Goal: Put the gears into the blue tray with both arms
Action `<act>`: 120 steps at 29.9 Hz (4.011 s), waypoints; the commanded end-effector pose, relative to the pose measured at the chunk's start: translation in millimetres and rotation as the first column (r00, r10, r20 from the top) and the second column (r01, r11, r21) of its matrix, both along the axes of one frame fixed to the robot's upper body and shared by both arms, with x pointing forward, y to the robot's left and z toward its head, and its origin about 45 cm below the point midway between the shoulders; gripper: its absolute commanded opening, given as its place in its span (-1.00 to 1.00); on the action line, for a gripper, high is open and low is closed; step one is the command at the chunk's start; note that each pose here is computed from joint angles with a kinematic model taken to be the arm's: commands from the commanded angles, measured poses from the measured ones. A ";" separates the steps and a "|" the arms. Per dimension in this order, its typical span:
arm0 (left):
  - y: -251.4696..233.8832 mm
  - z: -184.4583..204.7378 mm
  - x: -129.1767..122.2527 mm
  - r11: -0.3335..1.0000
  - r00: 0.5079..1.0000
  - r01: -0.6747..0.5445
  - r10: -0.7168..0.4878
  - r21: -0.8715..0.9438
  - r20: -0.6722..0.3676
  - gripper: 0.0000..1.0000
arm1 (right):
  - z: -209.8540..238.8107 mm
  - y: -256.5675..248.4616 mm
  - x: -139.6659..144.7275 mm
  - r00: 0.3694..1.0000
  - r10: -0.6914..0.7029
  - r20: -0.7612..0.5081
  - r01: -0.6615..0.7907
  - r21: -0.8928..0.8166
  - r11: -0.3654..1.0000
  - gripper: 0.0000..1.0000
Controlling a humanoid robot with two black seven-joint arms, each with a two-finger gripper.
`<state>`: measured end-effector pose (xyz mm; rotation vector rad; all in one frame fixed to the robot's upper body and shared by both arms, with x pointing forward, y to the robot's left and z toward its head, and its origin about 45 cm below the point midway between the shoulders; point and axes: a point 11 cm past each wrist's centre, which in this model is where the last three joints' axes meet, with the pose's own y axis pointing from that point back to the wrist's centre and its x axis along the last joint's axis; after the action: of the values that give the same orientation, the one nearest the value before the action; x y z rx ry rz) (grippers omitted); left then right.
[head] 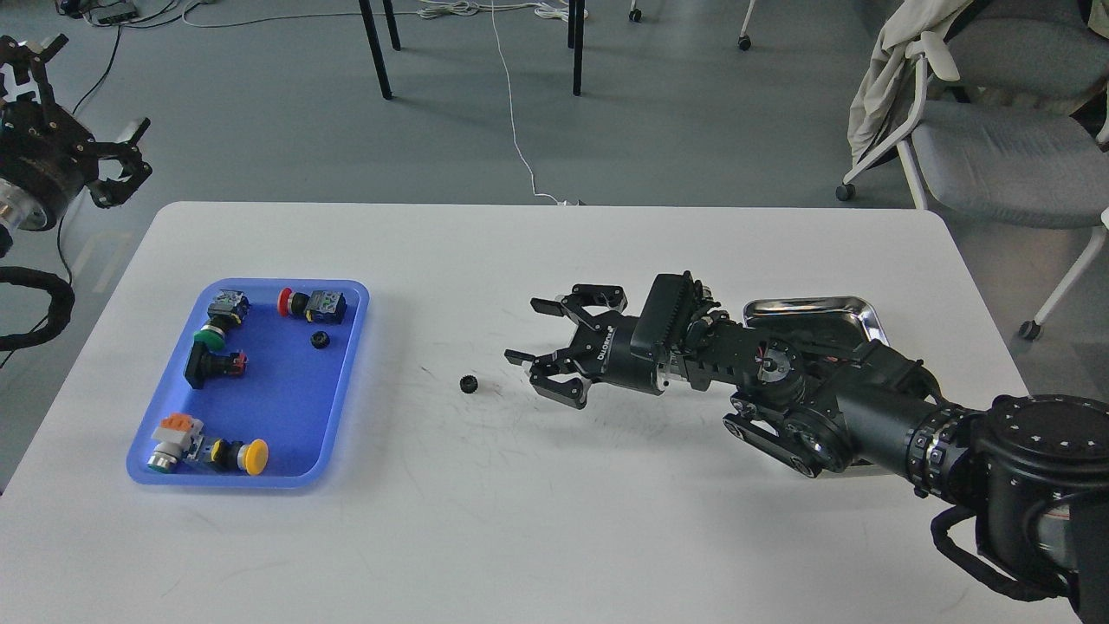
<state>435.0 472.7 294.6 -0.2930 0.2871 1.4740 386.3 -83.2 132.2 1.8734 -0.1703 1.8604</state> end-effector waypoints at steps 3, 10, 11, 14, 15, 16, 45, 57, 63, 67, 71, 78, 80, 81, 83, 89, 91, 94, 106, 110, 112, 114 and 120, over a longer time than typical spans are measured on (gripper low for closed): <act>-3.8 -0.4 0.3 1.000 1.000 0.009 -0.009 0.005 -0.002 0.98 | 32.3 1.4 25.4 0.990 -0.128 -0.051 0.135 0.161 0.978 0.74; -20.9 -10.4 -0.1 0.998 0.998 0.047 -0.046 0.034 -0.042 0.98 | 87.2 1.3 63.3 0.948 -0.274 -0.159 0.315 0.375 0.872 0.87; -23.9 -10.5 0.2 0.998 0.998 0.056 -0.055 0.034 -0.043 0.98 | 93.1 1.1 67.4 0.940 -0.287 -0.184 0.338 0.395 0.854 0.88; -31.1 -17.0 -1.5 0.995 0.995 0.085 -0.082 0.052 -0.065 0.98 | 109.5 1.7 77.2 0.917 -0.306 -0.254 0.393 0.451 0.802 0.88; -33.2 -18.8 -2.3 0.994 0.993 0.095 -0.091 0.061 -0.073 0.98 | 112.3 -2.6 80.2 0.910 -0.316 -0.269 0.410 0.460 0.788 0.88; -37.0 -20.7 -2.8 0.991 0.991 0.110 -0.104 0.074 -0.079 0.98 | 116.7 -12.3 85.2 0.900 -0.335 -0.279 0.433 0.467 0.771 0.88; -170.2 -77.0 -82.0 0.473 0.782 0.560 -0.572 0.680 -0.245 0.96 | 160.6 -242.4 109.8 0.487 -0.412 -0.770 0.848 0.530 0.011 0.93; -193.3 -113.1 -117.6 0.199 0.717 0.495 -0.643 0.846 -0.268 0.78 | 144.2 -269.6 93.7 0.422 -0.365 -0.830 0.865 0.489 -0.112 0.93; -185.5 -127.8 -118.3 0.086 0.708 0.461 -0.635 0.883 -0.308 0.65 | 140.3 -274.4 89.5 0.411 -0.368 -0.834 0.869 0.480 -0.117 0.93; -179.9 -134.4 -119.9 -0.181 0.642 0.346 -0.670 0.920 -0.374 0.61 | 141.8 -279.5 88.6 0.410 -0.376 -0.831 0.868 0.482 -0.119 0.93; -171.2 -141.6 -115.4 -0.404 0.591 0.221 -0.669 0.888 -0.451 0.61 | 143.9 -279.2 89.3 0.413 -0.376 -0.829 0.867 0.485 -0.117 0.93; -178.9 -108.1 -88.6 -0.500 0.575 0.065 -0.688 0.863 -0.442 0.61 | 146.9 -278.5 90.7 0.419 -0.378 -0.826 0.865 0.490 -0.112 0.93; -184.4 -88.1 -75.1 -0.524 0.566 -0.007 -0.704 0.852 -0.429 0.61 | 146.5 -279.2 90.3 0.418 -0.381 -0.825 0.865 0.489 -0.110 0.93; -187.8 -84.0 -72.9 -0.523 0.554 -0.020 -0.715 0.852 -0.426 0.61 | 146.5 -279.2 90.3 0.418 -0.381 -0.825 0.865 0.489 -0.110 0.93; -190.1 -89.4 -77.4 -0.538 0.510 -0.001 -0.725 0.843 -0.462 0.61 | 146.9 -278.8 90.5 0.419 -0.381 -0.824 0.865 0.490 -0.106 0.93; -214.6 -92.5 -75.6 -0.577 0.438 0.013 -0.731 0.816 -0.524 0.61 | 146.8 -280.0 90.6 0.418 -0.385 -0.823 0.865 0.490 -0.106 0.93; -229.1 -93.3 -77.5 -0.578 0.404 0.013 -0.743 0.816 -0.533 0.61 | 146.6 -280.3 90.3 0.418 -0.386 -0.822 0.866 0.489 -0.105 0.93; -237.9 -93.1 -75.6 -0.580 0.393 -0.001 -0.749 0.815 -0.533 0.61 | 146.7 -280.8 90.4 0.418 -0.387 -0.822 0.866 0.489 -0.106 0.93; -254.3 -112.9 -59.3 -0.683 0.371 -0.182 -0.714 0.707 -0.594 0.62 | 151.4 -292.3 88.4 0.416 -0.400 -0.817 0.862 0.494 -0.114 0.93; -268.1 -126.1 -52.0 -0.691 0.366 -0.178 -0.707 0.701 -0.605 0.73 | 152.5 -303.9 86.1 0.407 -0.405 -0.819 0.858 0.495 -0.137 0.93; -270.6 -132.3 -54.6 -0.696 0.352 -0.178 -0.705 0.696 -0.615 0.73 | 156.6 -316.5 84.3 0.402 -0.411 -0.818 0.851 0.500 -0.163 0.93; -275.2 -136.3 -55.8 -0.696 0.342 -0.180 -0.707 0.695 -0.619 0.73 | 154.8 -319.6 83.2 0.392 -0.394 -0.831 0.853 0.489 -0.182 0.93; -280.6 -152.0 -63.8 -0.722 0.297 -0.189 -0.688 0.666 -0.662 0.66 | 134.7 -331.6 73.7 0.334 -0.309 -0.891 0.858 0.423 -0.292 0.93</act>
<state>372.7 196.3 148.8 0.9044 -1.4026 -0.3230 464.1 -411.2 275.7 1.9270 -2.2117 0.2058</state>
